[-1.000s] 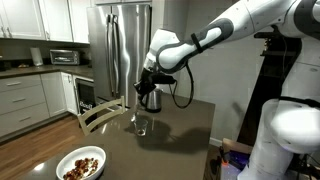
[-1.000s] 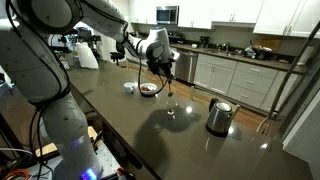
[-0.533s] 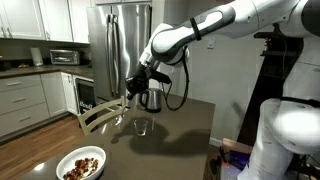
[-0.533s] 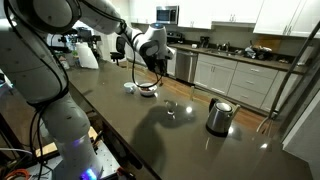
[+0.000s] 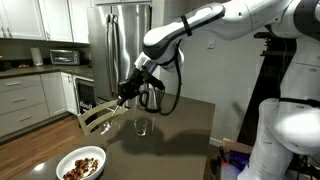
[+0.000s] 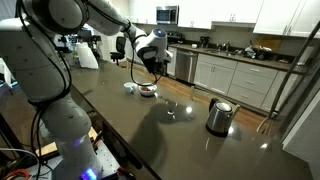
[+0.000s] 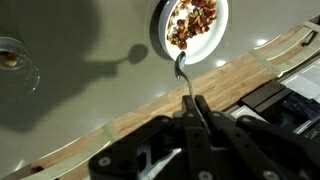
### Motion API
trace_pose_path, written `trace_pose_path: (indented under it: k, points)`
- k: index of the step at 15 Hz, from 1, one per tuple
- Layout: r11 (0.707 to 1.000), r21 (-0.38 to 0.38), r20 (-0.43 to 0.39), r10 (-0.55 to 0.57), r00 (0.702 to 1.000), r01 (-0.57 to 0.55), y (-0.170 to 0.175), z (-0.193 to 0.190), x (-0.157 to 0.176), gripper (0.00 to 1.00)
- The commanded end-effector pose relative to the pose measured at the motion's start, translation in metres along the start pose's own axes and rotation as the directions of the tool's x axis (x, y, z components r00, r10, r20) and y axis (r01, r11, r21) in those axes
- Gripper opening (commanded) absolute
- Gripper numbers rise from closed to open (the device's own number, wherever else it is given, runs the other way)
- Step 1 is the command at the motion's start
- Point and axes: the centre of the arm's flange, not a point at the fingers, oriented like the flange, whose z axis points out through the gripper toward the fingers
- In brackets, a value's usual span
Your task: Use the spoon to transfer contents from the white bowl into the glass cup then put the spoon in the bowl
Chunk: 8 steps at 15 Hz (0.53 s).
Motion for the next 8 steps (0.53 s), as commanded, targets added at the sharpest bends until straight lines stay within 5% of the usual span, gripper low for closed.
trace_pose_path:
  k: [1, 8]
  points:
    - [0.998, 0.049, 0.04, -0.049, 0.998, 0.047, -0.005, 0.037, 0.011, 0.02]
    - [0.984, 0.166, 0.113, -0.087, 0.99, 0.068, -0.016, 0.118, 0.0, 0.02]
